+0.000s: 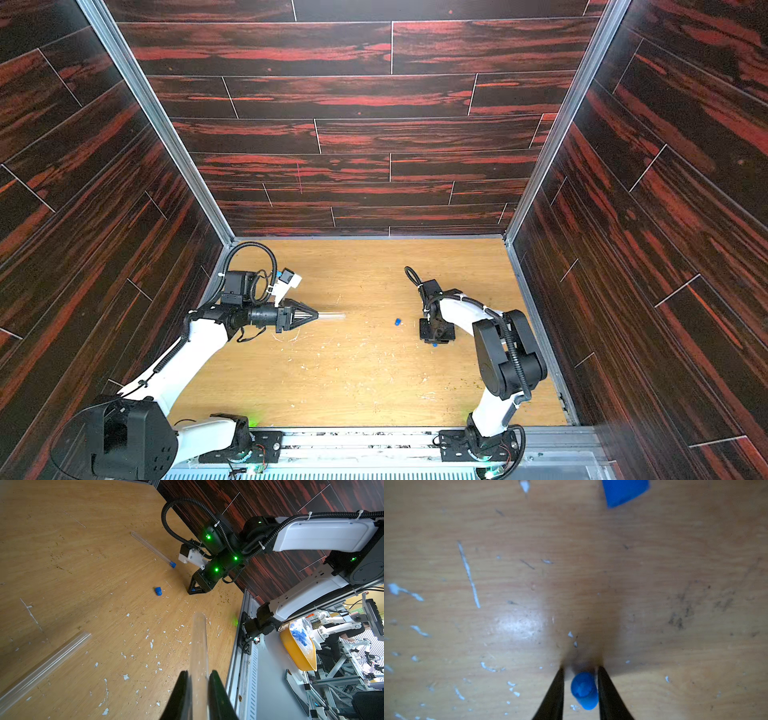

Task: Insert stoppers into test tubes
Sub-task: Pick up the stopper from the center of the board.

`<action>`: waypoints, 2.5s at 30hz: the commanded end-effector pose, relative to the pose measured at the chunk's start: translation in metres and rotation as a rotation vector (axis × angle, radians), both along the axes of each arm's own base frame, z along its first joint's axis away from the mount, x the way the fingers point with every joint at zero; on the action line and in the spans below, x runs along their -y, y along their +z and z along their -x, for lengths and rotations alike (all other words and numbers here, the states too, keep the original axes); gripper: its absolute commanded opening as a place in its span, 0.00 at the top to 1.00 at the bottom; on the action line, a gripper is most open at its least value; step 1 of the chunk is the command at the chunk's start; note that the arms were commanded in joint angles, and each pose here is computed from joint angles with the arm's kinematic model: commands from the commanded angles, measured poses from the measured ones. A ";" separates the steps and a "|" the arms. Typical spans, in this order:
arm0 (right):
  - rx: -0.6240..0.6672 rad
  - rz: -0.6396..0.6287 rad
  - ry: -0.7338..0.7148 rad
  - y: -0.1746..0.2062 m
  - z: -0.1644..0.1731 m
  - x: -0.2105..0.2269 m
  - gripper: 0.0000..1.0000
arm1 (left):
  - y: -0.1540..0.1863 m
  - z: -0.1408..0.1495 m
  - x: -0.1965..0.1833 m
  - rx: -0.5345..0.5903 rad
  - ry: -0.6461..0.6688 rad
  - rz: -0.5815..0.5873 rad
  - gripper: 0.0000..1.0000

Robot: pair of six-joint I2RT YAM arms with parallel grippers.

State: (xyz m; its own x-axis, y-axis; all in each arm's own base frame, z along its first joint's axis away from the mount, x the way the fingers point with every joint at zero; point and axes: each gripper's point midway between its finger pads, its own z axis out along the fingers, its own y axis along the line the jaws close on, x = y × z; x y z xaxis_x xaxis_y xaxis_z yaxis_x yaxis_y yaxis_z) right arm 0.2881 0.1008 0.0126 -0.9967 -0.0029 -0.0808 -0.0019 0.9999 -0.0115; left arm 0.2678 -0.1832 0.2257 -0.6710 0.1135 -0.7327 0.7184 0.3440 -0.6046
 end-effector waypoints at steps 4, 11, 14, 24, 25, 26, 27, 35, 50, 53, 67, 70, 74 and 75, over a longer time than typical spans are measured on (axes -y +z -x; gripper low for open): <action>-0.034 0.033 0.005 -0.009 0.001 0.004 0.72 | 0.004 0.003 -0.001 0.031 -0.001 0.004 1.00; -0.058 0.031 0.008 -0.011 0.008 0.004 0.74 | 0.003 0.002 -0.001 0.030 -0.001 0.003 1.00; -0.060 0.031 0.008 -0.011 0.009 0.005 0.74 | 0.003 0.002 -0.001 0.029 -0.001 0.003 1.00; -0.049 0.044 0.001 -0.008 0.009 0.007 0.76 | 0.003 0.002 -0.001 0.029 -0.001 0.002 1.00; -0.045 0.044 0.001 -0.007 0.008 0.008 0.77 | 0.003 0.002 -0.001 0.028 0.000 0.002 1.00; -0.045 0.047 0.000 -0.006 0.008 0.008 0.78 | 0.003 0.002 -0.001 0.028 0.000 0.001 1.00; -0.042 0.048 -0.002 -0.006 0.008 0.008 0.79 | 0.002 0.002 -0.001 0.028 0.001 0.000 1.00; -0.030 0.045 -0.011 -0.002 0.008 0.009 0.81 | 0.002 0.002 -0.002 0.030 0.004 0.000 1.00; 0.134 -0.350 -0.253 0.057 -0.021 -0.025 0.81 | -0.001 -0.041 0.001 0.074 0.141 -0.086 1.00; 0.151 -0.524 -0.343 0.071 -0.029 -0.041 0.81 | 0.002 -0.048 0.019 0.063 0.120 -0.101 1.00; 0.093 -1.120 -0.715 0.099 -0.046 -0.087 0.81 | 0.002 -0.092 0.084 -0.126 0.178 0.081 1.00; 0.091 -1.170 -0.779 0.098 -0.047 -0.086 0.81 | 0.004 -0.087 0.092 -0.101 0.167 0.125 1.00; 0.092 -1.243 -0.867 0.100 -0.048 -0.085 0.81 | -0.003 -0.072 0.100 -0.084 0.130 0.113 1.00; 0.092 -1.262 -0.882 0.102 -0.048 -0.085 0.81 | -0.006 -0.070 0.101 -0.088 0.127 0.112 1.00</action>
State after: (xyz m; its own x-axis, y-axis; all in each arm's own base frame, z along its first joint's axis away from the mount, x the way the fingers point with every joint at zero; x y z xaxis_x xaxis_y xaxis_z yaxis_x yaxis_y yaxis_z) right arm 0.3251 0.1823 0.0829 -0.6742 0.6715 0.3074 0.5600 0.1934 0.8056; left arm 0.3414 -0.2783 0.2044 -0.7597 -0.0206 -0.6499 0.5927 0.3891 -0.7052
